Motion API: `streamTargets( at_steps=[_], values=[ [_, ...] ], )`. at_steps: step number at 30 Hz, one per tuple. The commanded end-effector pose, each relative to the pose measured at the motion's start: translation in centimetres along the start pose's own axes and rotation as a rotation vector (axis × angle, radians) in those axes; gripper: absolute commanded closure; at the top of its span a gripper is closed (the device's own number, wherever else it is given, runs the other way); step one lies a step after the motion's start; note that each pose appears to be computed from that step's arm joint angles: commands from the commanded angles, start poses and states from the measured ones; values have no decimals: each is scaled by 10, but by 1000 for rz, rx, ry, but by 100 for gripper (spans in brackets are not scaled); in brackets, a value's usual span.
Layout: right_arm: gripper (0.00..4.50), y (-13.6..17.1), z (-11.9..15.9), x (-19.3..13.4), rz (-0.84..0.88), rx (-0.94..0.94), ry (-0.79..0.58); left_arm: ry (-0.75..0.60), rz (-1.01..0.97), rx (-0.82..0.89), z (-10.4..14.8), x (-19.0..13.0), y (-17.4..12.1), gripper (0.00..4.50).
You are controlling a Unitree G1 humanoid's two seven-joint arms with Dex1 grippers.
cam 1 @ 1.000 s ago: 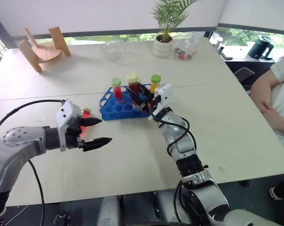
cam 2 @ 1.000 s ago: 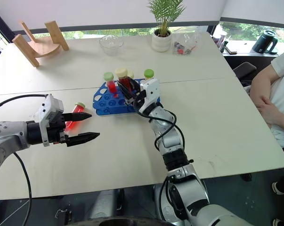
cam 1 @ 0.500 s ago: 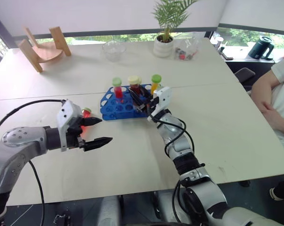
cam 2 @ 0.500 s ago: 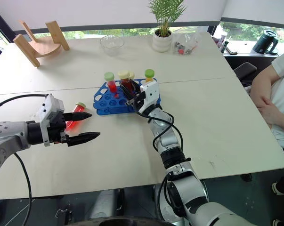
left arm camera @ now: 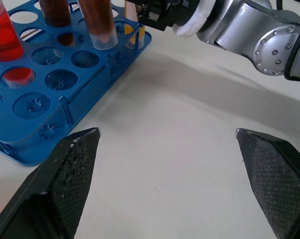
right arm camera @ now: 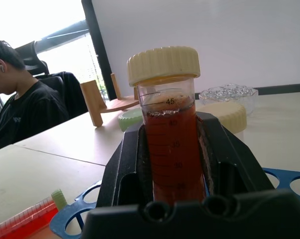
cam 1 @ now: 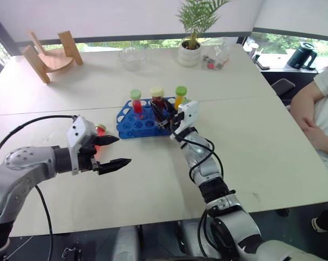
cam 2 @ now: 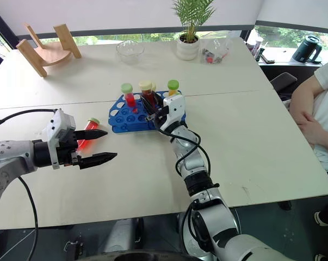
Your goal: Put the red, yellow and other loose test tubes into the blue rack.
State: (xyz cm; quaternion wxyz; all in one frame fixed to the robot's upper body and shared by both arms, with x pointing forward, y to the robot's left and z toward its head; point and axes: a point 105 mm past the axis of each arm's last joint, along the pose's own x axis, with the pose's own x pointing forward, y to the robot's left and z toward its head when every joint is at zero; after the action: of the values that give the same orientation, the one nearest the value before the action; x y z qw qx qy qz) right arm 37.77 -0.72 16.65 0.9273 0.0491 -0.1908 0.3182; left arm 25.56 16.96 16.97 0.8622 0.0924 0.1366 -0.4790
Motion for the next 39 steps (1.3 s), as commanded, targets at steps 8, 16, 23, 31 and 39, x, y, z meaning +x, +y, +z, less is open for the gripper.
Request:
streamTargets(
  at_steps=[8,16,23,31,39],
  values=[
    [364,1,-11,-6,-37,-2,33,-23,-19,45,9,3,-7,0],
    [364,1,-14,-7,-40,2,44,-27,-21,46,10,4,-7,0],
    [364,1,-16,-3,-56,16,46,-28,-23,46,10,5,-7,0],
    [364,2,-24,-1,-82,21,63,-31,-24,45,11,6,-9,0],
    [166,8,-33,-10,-27,37,90,-30,-19,43,11,5,-9,0]
  ],
)
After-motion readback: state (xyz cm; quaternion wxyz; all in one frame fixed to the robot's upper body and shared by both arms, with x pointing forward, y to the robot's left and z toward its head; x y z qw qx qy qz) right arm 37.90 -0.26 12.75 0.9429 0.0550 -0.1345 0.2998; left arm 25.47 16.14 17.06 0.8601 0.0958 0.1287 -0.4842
